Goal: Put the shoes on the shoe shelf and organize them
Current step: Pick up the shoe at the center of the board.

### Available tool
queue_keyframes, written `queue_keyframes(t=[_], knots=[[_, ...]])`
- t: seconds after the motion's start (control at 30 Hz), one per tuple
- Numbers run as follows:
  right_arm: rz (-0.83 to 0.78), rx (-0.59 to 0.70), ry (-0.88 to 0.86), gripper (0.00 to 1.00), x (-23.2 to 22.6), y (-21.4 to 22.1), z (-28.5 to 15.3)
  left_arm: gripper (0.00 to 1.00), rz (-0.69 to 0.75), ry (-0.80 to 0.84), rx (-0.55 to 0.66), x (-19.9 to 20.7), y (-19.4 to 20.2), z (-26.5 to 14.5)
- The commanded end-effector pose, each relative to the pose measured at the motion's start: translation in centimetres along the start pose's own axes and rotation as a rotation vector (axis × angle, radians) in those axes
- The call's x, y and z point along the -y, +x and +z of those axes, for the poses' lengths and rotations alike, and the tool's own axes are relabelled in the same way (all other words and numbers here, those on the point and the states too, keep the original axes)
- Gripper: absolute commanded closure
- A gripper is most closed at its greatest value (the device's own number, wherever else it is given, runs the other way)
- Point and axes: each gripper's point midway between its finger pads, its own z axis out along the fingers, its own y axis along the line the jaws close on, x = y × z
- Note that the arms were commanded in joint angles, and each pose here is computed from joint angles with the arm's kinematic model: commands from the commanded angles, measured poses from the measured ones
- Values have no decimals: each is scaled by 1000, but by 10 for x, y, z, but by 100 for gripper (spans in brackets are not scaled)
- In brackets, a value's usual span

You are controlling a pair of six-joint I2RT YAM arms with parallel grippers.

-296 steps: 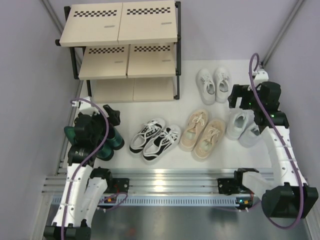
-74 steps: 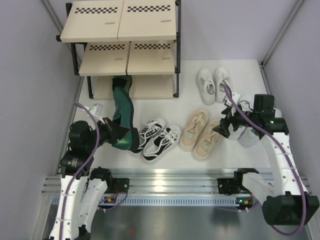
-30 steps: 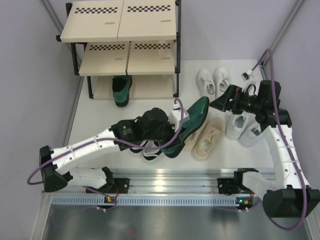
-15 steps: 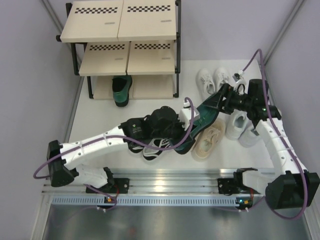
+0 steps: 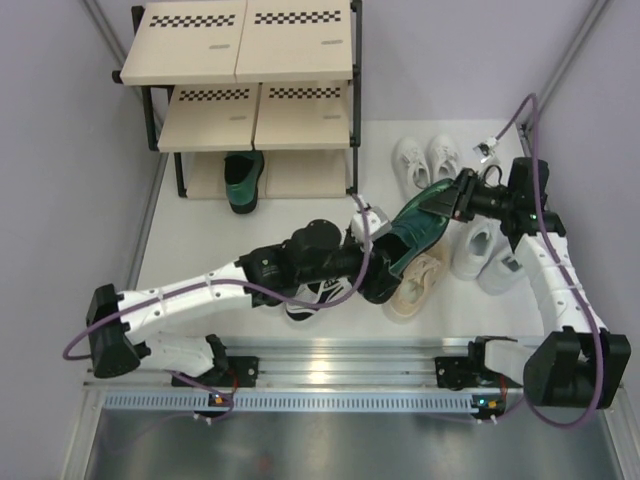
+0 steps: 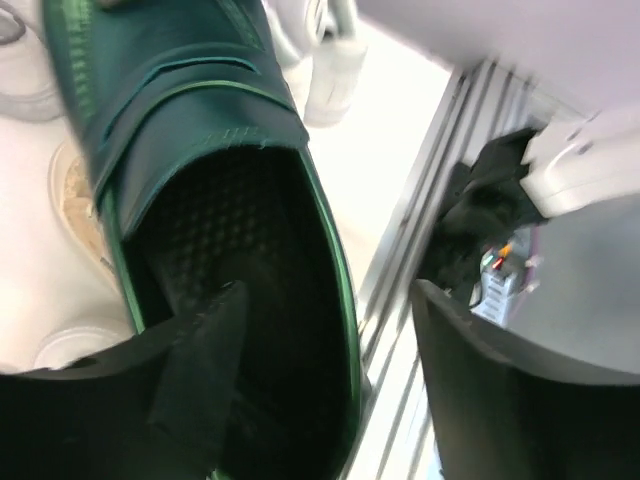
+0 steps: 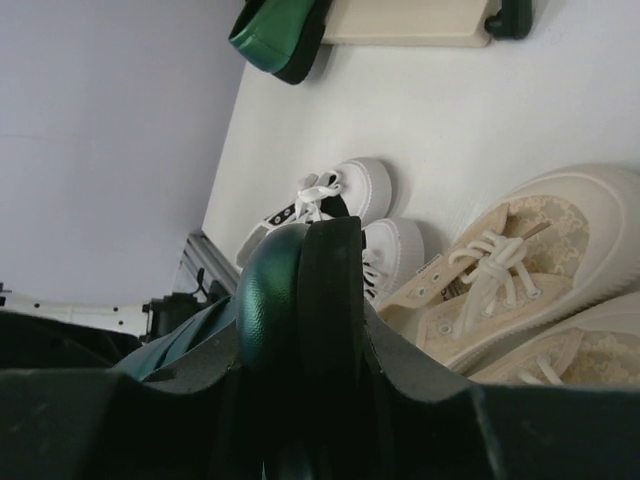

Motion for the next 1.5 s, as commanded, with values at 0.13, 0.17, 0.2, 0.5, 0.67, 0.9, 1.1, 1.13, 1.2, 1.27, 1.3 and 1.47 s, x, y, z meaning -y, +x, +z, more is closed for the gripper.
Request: queue_keyframes(t=[0.13,0.17,0.2,0.5,0.67,0.9,1.1,1.13,1.2,1.27,1.3,1.47], knots=[[23,74,-163,100,-11,-24,-31,3,-146,99,514,24,-105,-76],[-11,90,-189,100,-16,-28,-34,2,-164,99,554,25,-111,-91],[24,107,-198,100,-16,-32,-36,2,-181,98,548,23,-102,-93],[4,230,-302,100,-52,-66,-56,2,-493,1,654,-14,-57,-123],[32,272,-339,100,-62,-75,-60,2,-651,90,683,-11,-48,-114],[61,267,-330,100,-54,-68,-58,2,-759,187,692,-5,-60,-93],[64,264,-312,100,-48,-65,-55,2,-821,316,722,7,-82,-90],[62,265,-312,100,-48,-65,-55,2,-832,292,702,3,-79,-83],[60,264,-313,100,-48,-65,-55,2,-860,224,663,-5,-72,-72],[59,261,-315,100,-49,-64,-55,2,-889,196,643,-9,-73,-65],[55,262,-315,100,-49,-63,-55,2,-895,187,631,-10,-71,-62],[50,271,-330,100,-53,-66,-57,2,-908,210,607,-8,-68,-53]])
